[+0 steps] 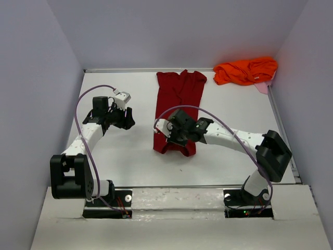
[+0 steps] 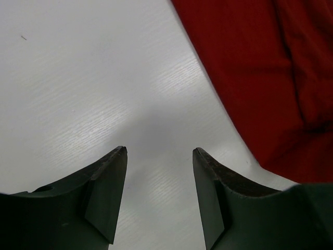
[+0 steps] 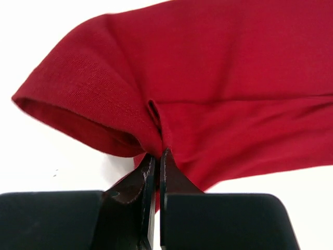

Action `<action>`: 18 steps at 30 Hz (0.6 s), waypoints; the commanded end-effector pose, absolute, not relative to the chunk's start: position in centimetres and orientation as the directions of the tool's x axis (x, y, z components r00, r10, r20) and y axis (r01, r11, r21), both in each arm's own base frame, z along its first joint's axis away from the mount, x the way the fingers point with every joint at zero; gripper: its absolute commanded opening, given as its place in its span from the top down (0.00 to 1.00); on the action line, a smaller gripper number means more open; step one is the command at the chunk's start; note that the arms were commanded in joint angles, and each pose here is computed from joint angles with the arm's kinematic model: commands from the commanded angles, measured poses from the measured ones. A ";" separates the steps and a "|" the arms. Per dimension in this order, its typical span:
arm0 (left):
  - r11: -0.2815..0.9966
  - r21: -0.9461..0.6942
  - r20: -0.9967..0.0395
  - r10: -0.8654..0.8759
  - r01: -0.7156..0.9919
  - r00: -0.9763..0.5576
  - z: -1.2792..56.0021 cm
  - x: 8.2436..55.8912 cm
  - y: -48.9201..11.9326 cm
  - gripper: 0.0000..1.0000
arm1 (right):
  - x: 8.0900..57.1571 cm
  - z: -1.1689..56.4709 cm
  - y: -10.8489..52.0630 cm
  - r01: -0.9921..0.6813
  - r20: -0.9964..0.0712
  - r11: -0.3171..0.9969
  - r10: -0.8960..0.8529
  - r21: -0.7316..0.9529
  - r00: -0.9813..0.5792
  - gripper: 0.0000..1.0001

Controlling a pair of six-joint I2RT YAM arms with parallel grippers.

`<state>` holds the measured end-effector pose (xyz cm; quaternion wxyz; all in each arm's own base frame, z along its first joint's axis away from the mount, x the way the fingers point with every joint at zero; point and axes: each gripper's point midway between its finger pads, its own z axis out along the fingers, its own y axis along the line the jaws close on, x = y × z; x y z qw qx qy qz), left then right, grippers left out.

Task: Fold and stack the t-shirts
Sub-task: Fold the rectangle-folded T-shirt at the center of the board.

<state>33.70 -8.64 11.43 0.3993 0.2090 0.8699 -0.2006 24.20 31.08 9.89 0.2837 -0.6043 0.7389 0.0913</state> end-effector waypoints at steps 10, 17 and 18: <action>0.808 -0.186 -0.798 0.207 0.558 -0.566 12.6 33.9 -9.0 0.37 | 36.5 16.8 29.5 -0.853 -0.603 0.360 -0.795 -0.378 -0.069 1.00; 0.800 -0.197 -0.797 0.206 0.567 -0.568 12.5 33.7 -9.3 0.37 | 41.7 18.1 28.9 -0.817 -0.606 0.389 -0.793 -0.426 -0.061 1.00; 0.799 -0.198 -0.797 0.206 0.568 -0.568 12.5 33.7 -9.3 0.37 | 42.3 18.3 28.9 -0.813 -0.609 0.393 -0.791 -0.429 -0.060 1.00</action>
